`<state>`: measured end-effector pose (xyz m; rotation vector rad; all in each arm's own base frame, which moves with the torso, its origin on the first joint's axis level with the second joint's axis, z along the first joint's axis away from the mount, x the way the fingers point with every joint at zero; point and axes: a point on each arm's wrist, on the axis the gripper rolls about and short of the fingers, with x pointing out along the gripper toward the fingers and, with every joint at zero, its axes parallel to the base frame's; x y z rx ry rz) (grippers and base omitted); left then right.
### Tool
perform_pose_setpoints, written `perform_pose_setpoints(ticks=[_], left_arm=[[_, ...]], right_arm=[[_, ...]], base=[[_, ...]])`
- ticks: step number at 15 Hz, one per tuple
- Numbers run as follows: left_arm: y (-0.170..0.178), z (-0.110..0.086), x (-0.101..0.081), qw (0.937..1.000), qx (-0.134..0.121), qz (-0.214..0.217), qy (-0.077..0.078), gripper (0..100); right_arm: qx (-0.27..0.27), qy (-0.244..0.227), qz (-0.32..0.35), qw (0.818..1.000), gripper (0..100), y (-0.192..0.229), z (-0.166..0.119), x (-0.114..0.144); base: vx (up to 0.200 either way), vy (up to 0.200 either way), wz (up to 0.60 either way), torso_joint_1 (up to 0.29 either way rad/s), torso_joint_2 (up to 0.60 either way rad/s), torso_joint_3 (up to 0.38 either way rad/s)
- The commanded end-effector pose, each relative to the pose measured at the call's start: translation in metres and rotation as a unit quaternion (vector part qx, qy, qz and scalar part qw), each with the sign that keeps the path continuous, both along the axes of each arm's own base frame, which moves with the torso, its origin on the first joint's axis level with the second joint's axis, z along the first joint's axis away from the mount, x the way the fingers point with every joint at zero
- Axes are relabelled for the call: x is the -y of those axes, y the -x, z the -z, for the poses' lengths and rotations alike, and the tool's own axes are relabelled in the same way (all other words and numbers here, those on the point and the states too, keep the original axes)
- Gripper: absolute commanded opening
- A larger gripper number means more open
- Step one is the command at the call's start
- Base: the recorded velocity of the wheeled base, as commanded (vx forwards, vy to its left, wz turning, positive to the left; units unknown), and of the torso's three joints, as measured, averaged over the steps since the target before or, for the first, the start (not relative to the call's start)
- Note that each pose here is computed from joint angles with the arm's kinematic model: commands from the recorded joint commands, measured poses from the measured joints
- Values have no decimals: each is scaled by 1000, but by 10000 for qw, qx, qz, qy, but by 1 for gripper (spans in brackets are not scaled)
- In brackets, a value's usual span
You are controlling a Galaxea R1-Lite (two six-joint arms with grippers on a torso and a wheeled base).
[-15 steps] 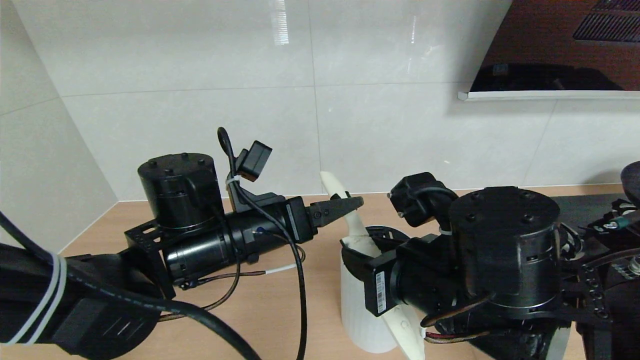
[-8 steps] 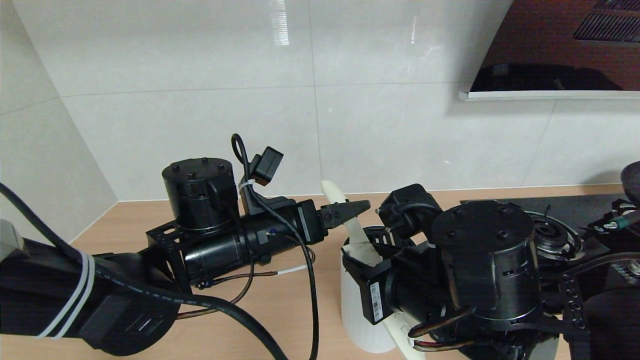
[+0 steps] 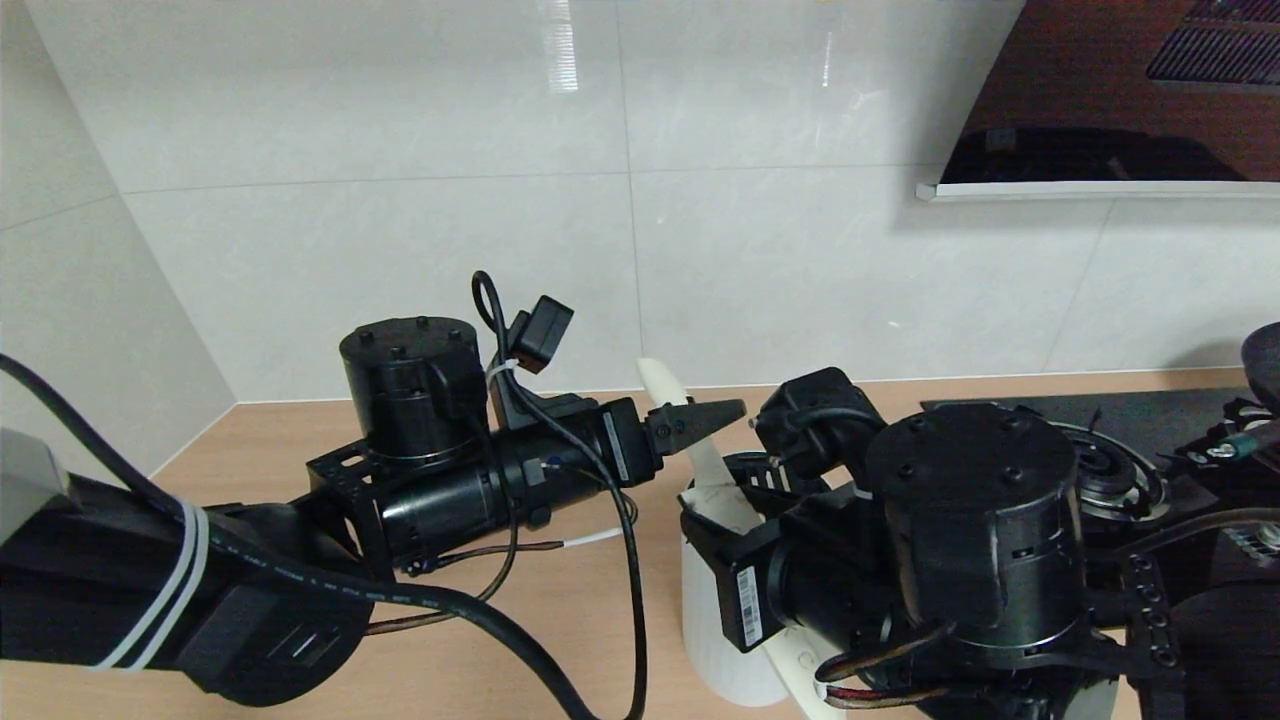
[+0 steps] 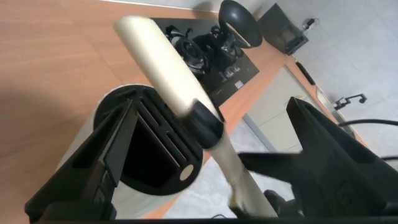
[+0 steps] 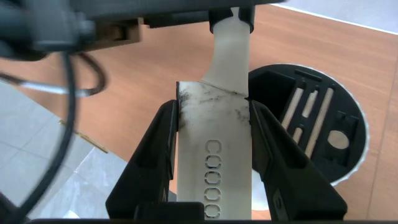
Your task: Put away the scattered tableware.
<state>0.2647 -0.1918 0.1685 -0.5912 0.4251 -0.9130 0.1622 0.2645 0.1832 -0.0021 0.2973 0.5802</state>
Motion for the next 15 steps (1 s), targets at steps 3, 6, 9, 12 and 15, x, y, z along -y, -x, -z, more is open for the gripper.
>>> perform_pose_setpoints(ticks=[3,6,9,12,15], left_arm=[[0,-2,1,10000,-37,24,71,0],[1,-2,3,9999,-38,70,72,0],[2,-3,3,9999,-96,71,118,0],[2,-4,3,9997,-135,72,177,0],[2,-5,3,9997,-123,72,186,0]], right_arm=[[-11,15,-52,10000,0,3,1,-1],[-11,15,-52,10000,0,3,1,-1],[-1,3,-44,10000,0,3,0,0],[2,-16,-42,10000,0,3,0,0],[17,-56,-40,10000,100,3,-1,0]], base=[[0,0,0,0,0,0],[0,0,0,0,0,0],[0,0,0,0,0,0],[0,0,0,0,0,0],[0,0,0,0,0,0]])
